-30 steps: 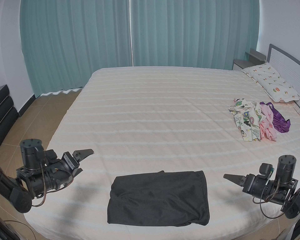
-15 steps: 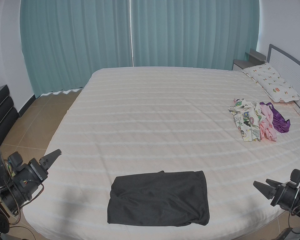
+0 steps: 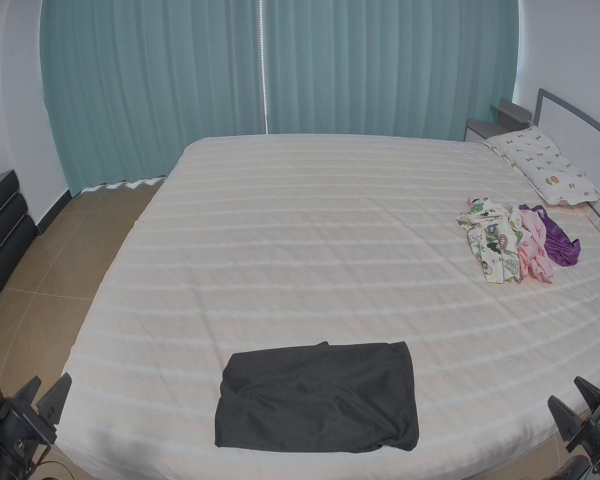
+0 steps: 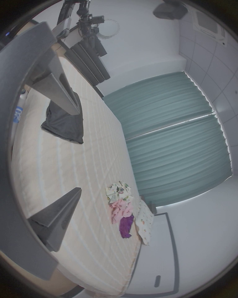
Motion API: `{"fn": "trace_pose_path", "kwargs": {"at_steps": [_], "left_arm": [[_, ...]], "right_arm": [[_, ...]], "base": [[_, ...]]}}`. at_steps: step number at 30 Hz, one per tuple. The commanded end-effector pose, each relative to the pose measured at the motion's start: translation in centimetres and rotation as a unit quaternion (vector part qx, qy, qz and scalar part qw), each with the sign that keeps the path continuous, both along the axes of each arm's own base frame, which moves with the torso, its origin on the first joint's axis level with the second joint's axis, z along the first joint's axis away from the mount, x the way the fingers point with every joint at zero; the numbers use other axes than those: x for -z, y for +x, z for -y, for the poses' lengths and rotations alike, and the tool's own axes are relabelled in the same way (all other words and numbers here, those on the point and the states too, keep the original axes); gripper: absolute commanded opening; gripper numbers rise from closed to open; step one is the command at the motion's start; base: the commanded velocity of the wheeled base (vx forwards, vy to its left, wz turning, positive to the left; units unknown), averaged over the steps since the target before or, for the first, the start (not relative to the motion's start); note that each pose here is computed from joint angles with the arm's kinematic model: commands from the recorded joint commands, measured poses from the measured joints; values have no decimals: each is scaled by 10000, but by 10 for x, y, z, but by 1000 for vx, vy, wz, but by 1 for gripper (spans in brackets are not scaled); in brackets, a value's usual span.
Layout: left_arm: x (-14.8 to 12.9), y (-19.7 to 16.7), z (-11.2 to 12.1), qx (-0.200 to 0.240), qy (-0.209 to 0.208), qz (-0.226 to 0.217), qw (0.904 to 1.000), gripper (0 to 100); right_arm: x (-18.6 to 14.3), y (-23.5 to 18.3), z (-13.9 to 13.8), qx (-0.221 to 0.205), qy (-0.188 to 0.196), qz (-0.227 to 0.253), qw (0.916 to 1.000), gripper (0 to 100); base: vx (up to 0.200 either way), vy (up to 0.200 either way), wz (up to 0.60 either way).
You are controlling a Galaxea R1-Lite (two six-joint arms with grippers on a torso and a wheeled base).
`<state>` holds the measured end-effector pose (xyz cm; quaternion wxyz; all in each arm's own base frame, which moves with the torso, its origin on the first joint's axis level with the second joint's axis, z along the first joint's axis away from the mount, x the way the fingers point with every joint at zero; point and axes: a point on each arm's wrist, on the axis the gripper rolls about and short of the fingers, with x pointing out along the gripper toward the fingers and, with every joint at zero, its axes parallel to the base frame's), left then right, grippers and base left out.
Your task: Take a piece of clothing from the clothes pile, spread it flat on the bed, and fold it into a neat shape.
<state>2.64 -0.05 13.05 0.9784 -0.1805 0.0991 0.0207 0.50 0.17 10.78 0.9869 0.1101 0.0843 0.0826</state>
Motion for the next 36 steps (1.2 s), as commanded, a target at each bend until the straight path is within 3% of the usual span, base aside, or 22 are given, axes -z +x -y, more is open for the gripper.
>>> {"fn": "trace_pose_path", "kwargs": {"at_steps": [1, 7, 10, 11, 13, 19, 22, 27, 29, 32, 36], "left_arm": [[14, -51, -7, -350, 670, 912, 9930, 100], [20, -51, -7, -691, 967, 840, 9894, 100], [32, -56, -5, -952, 1436, 904, 9809, 100], [44, -55, -6, -986, 1982, 805, 9719, 100], [50, -51, -6, -1067, 2230, 775, 9659, 100], [49, -50, -6, -981, 2187, 1008, 9656, 100], [49, -49, -4, -585, 2110, 1075, 9698, 100], [49, -49, -3, -416, 1867, 1128, 9750, 100], [51, -49, -2, -155, 1699, 1127, 9789, 100], [56, -49, 0, 212, 1873, 919, 9778, 100], [55, -49, 0, 222, 1894, 959, 9769, 100]], "right_arm": [[20, -25, 0, 160, -439, 655, 9968, 100], [26, -30, -3, -140, -622, 968, 9933, 100], [26, -30, -3, -180, -762, 998, 9919, 100], [26, -31, -3, -237, -765, 973, 9920, 100], [26, -31, -3, -329, -757, 972, 9918, 100], [26, -31, -4, -389, -736, 966, 9918, 100], [26, -31, -4, -391, -743, 952, 9919, 100], [26, -31, -4, -375, -737, 950, 9920, 100], [26, -31, -4, -413, -741, 954, 9918, 100], [26, -31, -4, -353, -747, 949, 9921, 100], [26, -31, -4, -311, -749, 893, 9927, 100]], "base": [[0, 0, 0], [0, 0, 0], [0, 0, 0], [0, 0, 0], [0, 0, 0], [0, 0, 0], [0, 0, 0], [0, 0, 0], [0, 0, 0], [0, 0, 0], [0, 0, 0]]}}
